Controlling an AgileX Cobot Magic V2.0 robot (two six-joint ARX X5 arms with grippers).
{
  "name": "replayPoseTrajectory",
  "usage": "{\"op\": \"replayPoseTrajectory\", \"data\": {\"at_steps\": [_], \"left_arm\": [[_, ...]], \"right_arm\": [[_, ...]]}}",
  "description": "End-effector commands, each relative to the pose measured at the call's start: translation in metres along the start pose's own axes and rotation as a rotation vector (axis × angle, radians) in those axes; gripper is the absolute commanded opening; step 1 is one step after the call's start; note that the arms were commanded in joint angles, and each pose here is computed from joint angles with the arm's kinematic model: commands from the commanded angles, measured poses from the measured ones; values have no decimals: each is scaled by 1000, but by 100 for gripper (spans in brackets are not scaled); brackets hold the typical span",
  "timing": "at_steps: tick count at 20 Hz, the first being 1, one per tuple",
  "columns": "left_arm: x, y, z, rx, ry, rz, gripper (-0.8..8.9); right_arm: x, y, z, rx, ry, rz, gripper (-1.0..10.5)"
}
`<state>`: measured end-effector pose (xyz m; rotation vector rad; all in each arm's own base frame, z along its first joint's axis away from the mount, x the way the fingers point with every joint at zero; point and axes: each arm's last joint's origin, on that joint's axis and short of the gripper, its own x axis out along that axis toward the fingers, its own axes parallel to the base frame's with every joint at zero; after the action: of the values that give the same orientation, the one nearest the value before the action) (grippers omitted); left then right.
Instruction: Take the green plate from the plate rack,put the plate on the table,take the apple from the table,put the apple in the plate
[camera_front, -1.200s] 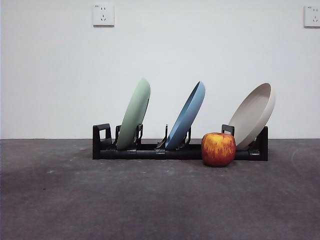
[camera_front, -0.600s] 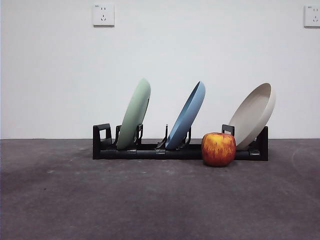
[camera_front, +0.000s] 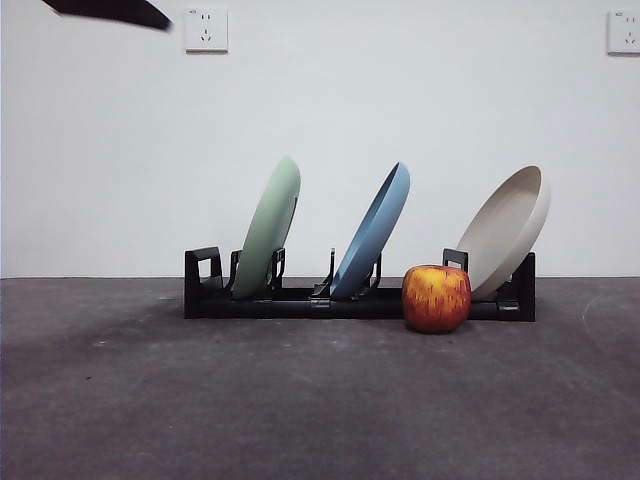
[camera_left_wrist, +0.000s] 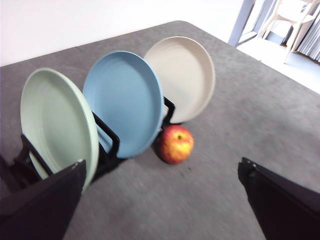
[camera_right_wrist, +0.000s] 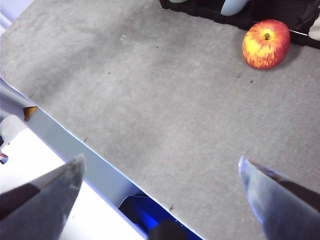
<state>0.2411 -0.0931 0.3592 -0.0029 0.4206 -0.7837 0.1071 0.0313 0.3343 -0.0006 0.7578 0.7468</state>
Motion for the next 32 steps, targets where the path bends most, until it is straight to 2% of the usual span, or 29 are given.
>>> {"op": "replayPoseTrajectory", "data": {"at_steps": [1,8,11,17,20,24,27,29,32], "left_arm": [[33,15,3,-21,35,19,539],[127,62,8,-83,127,50,535],[156,74,3,-78,131,78,534],[185,84,-15,-78,134,87,514],[190,84,-20,-82,151,87,427],[192,80,-20,-78,153,71,101],[192,80,-21,-84,163,63,79],[191,80,-22,-87,169,60,1],[191,80,-23,-90,175,57,-12]], "right_arm": [[-1,1,1,4,-5,1,567],[-1,1,1,13,-5,1,567],[-1,1,1,13,-4,1,567],[-1,1,1,13,-4,1,567],[-1,1,1,13,-5,1,567],[-1,1,1,12,-6,2,567],[-1,1,1,12,-6,2,567],[-1,1,1,12,-6,2,567],[-1,1,1,12,-5,2,567]]}}
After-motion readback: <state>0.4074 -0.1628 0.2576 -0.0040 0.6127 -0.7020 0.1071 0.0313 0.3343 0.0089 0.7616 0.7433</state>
